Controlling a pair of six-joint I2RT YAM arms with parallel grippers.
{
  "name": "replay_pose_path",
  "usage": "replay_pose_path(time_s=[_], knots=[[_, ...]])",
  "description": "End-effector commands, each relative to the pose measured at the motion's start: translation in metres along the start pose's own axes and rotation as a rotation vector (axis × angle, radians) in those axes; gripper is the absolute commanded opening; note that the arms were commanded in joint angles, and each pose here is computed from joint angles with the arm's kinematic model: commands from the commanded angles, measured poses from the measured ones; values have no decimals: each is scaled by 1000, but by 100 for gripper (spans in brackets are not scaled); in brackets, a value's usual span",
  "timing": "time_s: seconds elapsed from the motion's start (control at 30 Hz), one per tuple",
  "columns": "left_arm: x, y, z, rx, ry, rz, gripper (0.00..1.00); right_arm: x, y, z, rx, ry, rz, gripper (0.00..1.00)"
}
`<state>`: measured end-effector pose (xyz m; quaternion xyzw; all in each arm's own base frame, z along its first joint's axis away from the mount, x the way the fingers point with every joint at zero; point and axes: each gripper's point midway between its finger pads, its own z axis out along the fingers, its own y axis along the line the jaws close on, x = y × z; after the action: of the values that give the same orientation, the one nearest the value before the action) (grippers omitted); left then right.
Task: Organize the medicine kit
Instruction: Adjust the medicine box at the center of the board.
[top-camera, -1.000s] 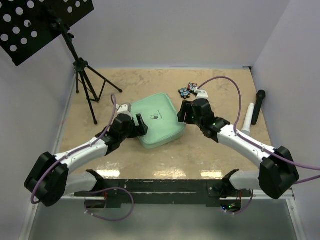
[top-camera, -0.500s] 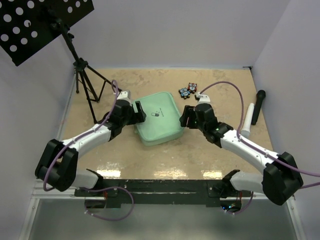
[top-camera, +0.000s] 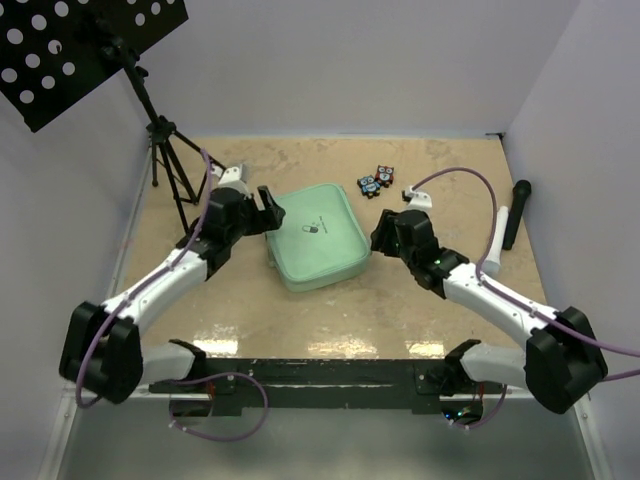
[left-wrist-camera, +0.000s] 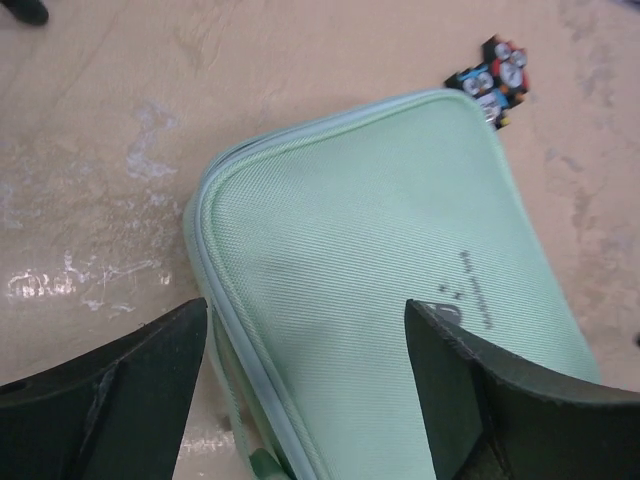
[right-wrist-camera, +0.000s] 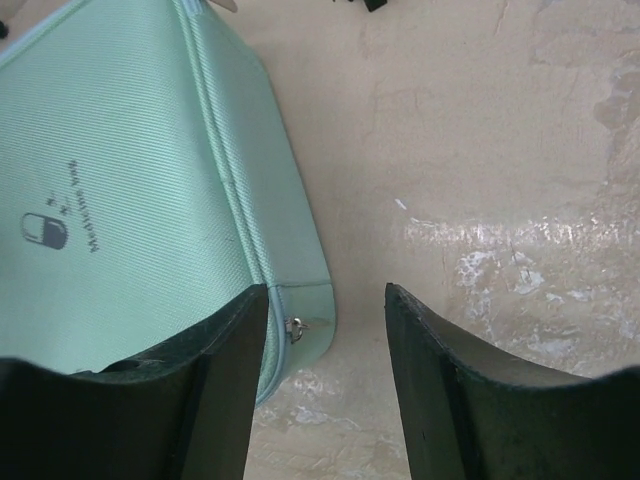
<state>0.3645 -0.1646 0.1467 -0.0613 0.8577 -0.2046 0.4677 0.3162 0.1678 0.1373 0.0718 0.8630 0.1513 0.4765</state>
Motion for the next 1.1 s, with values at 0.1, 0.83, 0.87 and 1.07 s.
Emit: replay_pose_path(time_s=[0.1, 0.83, 0.87, 1.07], knots=[[-6, -21, -66, 169, -107, -121, 82, 27, -10, 20, 47, 67, 31, 55], [32, 4, -25, 69, 14, -89, 87, 76, 77, 11, -193, 207, -34, 54], [29, 4, -21, 60, 17, -79, 86, 75, 76, 11, -188, 202, -37, 54], [19, 8, 9, 0, 18, -43, 86, 62, 64, 3, -150, 146, -57, 54]])
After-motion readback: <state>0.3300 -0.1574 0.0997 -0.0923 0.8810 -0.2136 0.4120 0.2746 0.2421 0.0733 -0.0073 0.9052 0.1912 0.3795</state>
